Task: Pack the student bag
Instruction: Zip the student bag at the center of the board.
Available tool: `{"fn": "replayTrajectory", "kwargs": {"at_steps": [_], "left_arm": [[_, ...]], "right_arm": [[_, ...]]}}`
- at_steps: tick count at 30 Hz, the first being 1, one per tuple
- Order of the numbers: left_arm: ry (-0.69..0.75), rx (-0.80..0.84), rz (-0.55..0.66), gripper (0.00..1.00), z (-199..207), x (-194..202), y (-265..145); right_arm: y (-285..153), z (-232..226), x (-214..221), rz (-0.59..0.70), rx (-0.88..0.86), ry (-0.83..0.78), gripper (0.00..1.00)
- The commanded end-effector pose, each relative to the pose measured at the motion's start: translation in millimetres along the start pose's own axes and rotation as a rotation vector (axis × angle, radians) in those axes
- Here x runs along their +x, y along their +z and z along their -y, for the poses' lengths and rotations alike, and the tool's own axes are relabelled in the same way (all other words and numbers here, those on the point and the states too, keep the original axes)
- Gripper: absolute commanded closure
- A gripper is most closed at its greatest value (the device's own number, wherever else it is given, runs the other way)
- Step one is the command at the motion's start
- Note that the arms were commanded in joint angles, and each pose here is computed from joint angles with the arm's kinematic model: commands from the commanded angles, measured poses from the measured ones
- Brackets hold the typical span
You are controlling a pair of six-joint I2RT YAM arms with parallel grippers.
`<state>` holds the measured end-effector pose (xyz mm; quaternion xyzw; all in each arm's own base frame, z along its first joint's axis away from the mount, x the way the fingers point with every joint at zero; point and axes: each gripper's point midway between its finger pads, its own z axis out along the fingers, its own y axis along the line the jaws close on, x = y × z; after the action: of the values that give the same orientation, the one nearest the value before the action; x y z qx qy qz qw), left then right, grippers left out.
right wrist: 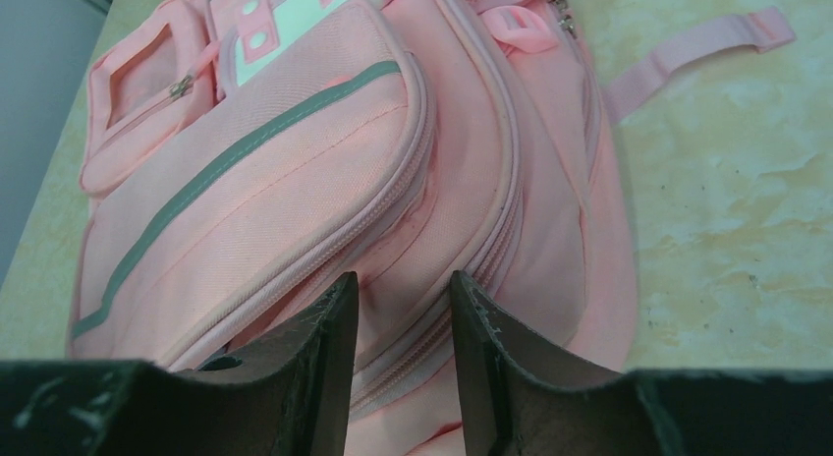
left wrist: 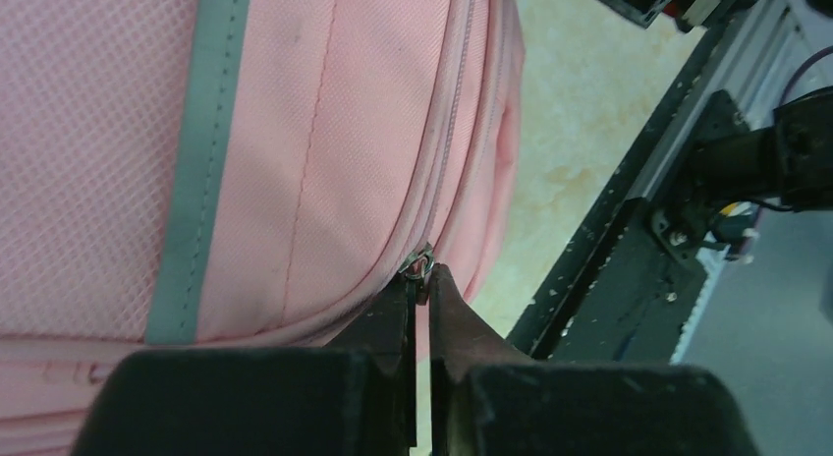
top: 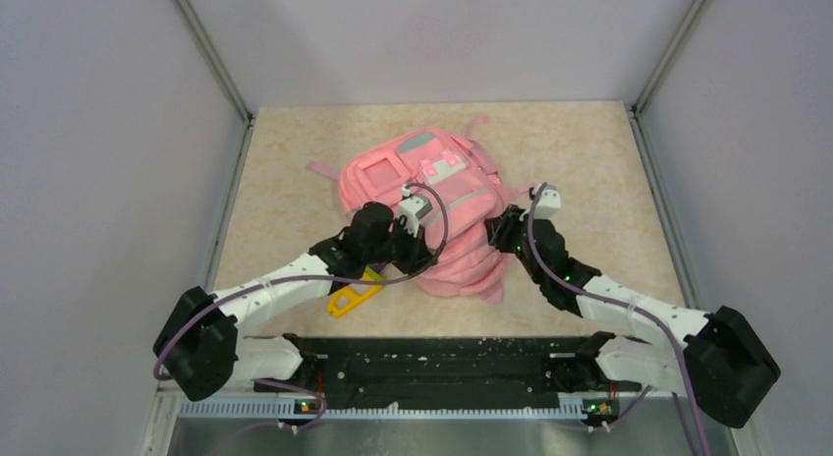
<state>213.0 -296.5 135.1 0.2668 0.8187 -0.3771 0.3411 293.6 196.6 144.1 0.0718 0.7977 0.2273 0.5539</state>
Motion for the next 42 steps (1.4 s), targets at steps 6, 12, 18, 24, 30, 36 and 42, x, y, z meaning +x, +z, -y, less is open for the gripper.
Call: {"fn": "replayTrajectory", "kwargs": {"at_steps": [6, 12, 18, 24, 30, 36, 42], "left_arm": [[-0.273, 0.217, 0.118, 1.00, 62, -36, 41], [-0.262, 0.083, 0.108, 0.61, 45, -32, 24], [-0.294, -0.154, 0.083, 0.36, 6, -6, -11], [-0.351, -0.206, 0.196, 0.29, -10, -12, -40], [-0.439, -0.214, 0.380, 0.28, -23, -45, -52], [-0.474, -0.277, 0.439, 0.28, -43, -54, -48], [-0.512, -0.376, 0.431, 0.28, -75, -44, -44]], "right_arm": [[-7, -8, 31, -0.073, -0.013, -0.003, 0.59], [-25, 3, 17, -0.065, 0.007, -0.103, 0.39], [-46, -15, 16, -0.105, -0.137, -0.203, 0.29], [-68, -59, 15, -0.075, -0.297, -0.284, 0.28], [-64, -90, 27, -0.086, -0.300, -0.334, 0.34], [-52, -108, 45, -0.099, -0.214, -0.389, 0.39], [-39, -101, 56, -0.109, -0.093, -0.410, 0.49]]}}
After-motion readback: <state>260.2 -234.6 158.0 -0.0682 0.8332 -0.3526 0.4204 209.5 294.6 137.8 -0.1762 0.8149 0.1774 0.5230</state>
